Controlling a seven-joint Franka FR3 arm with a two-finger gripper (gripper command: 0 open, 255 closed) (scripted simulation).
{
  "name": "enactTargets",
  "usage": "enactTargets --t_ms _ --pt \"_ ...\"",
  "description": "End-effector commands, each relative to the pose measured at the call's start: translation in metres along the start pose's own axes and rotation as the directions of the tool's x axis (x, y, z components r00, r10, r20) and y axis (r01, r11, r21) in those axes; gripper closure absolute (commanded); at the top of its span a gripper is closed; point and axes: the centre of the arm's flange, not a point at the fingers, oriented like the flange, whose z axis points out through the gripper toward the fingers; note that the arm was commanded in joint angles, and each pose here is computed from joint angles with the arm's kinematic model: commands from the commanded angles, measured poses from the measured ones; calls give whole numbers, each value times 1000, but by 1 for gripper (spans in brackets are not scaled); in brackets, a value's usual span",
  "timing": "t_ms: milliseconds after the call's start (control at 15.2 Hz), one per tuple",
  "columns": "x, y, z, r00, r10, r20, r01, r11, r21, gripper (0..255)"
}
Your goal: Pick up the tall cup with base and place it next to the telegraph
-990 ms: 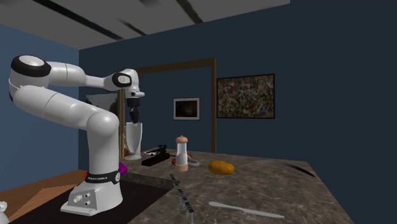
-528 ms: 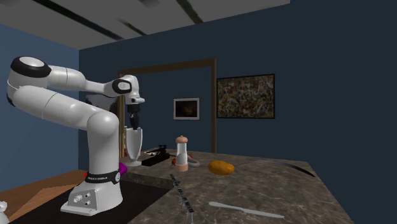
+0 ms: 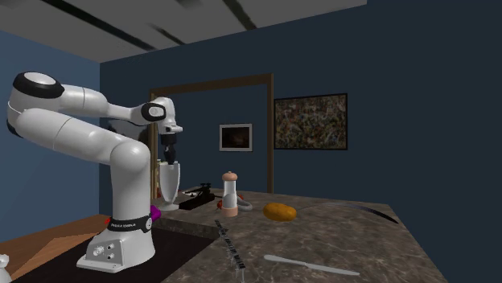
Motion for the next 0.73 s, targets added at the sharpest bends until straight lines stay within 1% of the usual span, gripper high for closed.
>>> enactTargets --t_ms 0,66,132,462,660 --pt "2 2 5 1000 4 5 -4 1000 -14 255" --pt "2 2 5 1000 4 5 -4 1000 -14 255" --pt "1 2 6 1000 4 5 -4 1000 -14 0" --pt "2 2 5 1000 4 5 -4 1000 -14 0" --pt "2 2 -35 1000 4 5 -4 1000 -14 0"
